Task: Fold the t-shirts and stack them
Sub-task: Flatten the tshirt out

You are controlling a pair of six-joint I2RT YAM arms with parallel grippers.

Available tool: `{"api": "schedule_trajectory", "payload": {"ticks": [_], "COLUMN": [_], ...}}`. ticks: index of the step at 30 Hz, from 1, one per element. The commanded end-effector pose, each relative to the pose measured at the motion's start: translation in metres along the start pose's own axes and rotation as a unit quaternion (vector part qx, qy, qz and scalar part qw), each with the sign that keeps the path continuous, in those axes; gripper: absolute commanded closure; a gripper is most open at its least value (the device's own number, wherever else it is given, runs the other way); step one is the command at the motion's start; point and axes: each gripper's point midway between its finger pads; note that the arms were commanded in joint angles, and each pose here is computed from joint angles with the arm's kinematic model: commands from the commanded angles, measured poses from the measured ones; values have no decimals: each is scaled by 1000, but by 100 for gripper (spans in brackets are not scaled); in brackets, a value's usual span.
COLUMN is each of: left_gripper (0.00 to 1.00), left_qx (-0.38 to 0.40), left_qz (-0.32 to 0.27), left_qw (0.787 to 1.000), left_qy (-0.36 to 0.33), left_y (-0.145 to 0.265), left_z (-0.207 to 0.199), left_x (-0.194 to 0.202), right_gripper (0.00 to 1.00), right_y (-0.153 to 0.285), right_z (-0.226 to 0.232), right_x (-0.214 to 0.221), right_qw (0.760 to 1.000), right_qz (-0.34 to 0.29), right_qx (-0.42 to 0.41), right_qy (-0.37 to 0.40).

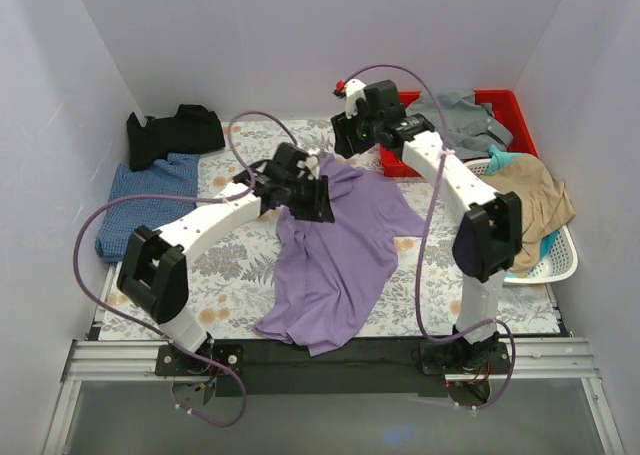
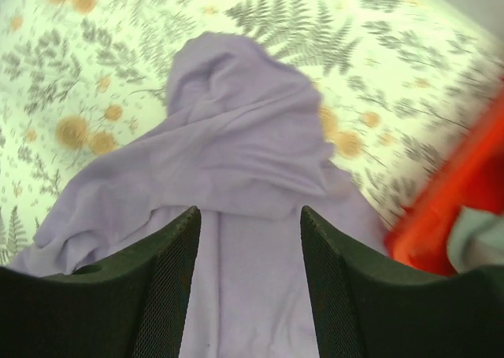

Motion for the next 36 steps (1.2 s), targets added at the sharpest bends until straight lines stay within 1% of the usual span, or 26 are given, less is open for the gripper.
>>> {"api": "schedule_trajectory", "payload": {"ticks": [1, 2, 5, 6, 8, 9, 10, 11, 12, 13, 14, 16, 17, 18, 19, 20, 22, 23, 25, 27, 29, 30, 32, 33, 34, 36], "left_gripper": [64, 63, 62, 62, 61, 60, 60, 60, 60, 60, 60, 60, 60, 60, 60, 60, 60, 60, 60, 61, 61, 61, 61, 61, 62, 62], "left_qx": [-56, -59, -63, -62, -40, -15, -6, 8, 30, 32, 47, 66, 78, 80, 81, 84, 92, 88, 83, 57, 35, 25, -6, -14, -26, -57], "left_qz": [-104, -113, -140, -138, -160, -154, -153, -161, -154, -144, -155, -131, -135, -131, -119, -122, -108, -95, -85, -83, -83, -84, -76, -84, -78, -88], "left_qw": [993, 992, 988, 988, 986, 987, 988, 986, 987, 988, 985, 987, 985, 985, 987, 986, 987, 990, 991, 994, 995, 996, 997, 996, 997, 994], "left_qy": [-7, -7, -14, -11, -23, -29, -29, -36, -42, -42, -57, -60, -75, -75, -70, -77, -72, -64, -58, -47, -36, -29, -9, -3, 9, 25], "left_y": [40, 41, 41, 35, 30, 27, 15, 14, 10, -9, -9, -34, -36, -43, -59, -62, -73, -85, -91, -97, -99, -96, -97, -89, -90, -82], "left_z": [34, 39, 50, 57, 54, 50, 58, 53, 48, 56, 46, 50, 44, 46, 54, 52, 57, 67, 73, 88, 103, 110, 132, 138, 150, 166], "left_x": [-58, -65, -94, -101, -122, -126, -137, -151, -156, -161, -176, -178, -189, -191, -189, -195, -194, -190, -190, -185, -181, -181, -168, -170, -160, -162], "right_gripper": [40, 40, 40, 40, 41, 41, 41, 41, 40, 41, 41, 41, 41, 41, 41, 41, 41, 41, 41, 41, 41, 41, 41, 41, 41, 41], "right_y": [24, 23, 43, 44, 61, 61, 73, 76, 75, 81, 82, 82, 80, 78, 76, 74, 70, 68, 64, 62, 61, 60, 61, 63, 65, 70], "right_z": [-27, -20, -6, 2, 14, 31, 40, 49, 66, 76, 86, 112, 121, 138, 147, 156, 176, 183, 198, 210, 216, 219, 221, 221, 221, 219], "right_x": [19, 44, 57, 80, 81, 103, 96, 97, 109, 106, 111, 123, 127, 131, 140, 143, 152, 157, 162, 173, 182, 197, 210, 226, 234, 261], "right_qw": [994, 993, 991, 990, 989, 989, 990, 990, 990, 990, 989, 988, 987, 986, 985, 984, 981, 980, 977, 973, 969, 965, 961, 957, 955, 946], "right_qz": [11, 36, 34, 55, 37, 53, 31, 25, 36, 29, 36, 50, 57, 67, 79, 85, 102, 110, 120, 138, 153, 172, 191, 209, 218, 252], "right_qx": [98, 95, 93, 88, 83, 57, 47, 36, 12, -2, -15, -37, -46, -63, -74, -84, -101, -109, -126, -141, -146, -147, -140, -134, -128, -103], "right_qy": [-42, -54, -87, -98, -119, -127, -126, -132, -136, -137, -145, -141, -140, -136, -137, -135, -130, -129, -122, -121, -126, -130, -143, -151, -158, -177]}}
Point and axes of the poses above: each gripper's point midway between its finger pads, its own y axis back along the fingers, its own z axis along the line the jaws close on, x = y × z, and after that the axes turned 10 degrees about y, right-handed
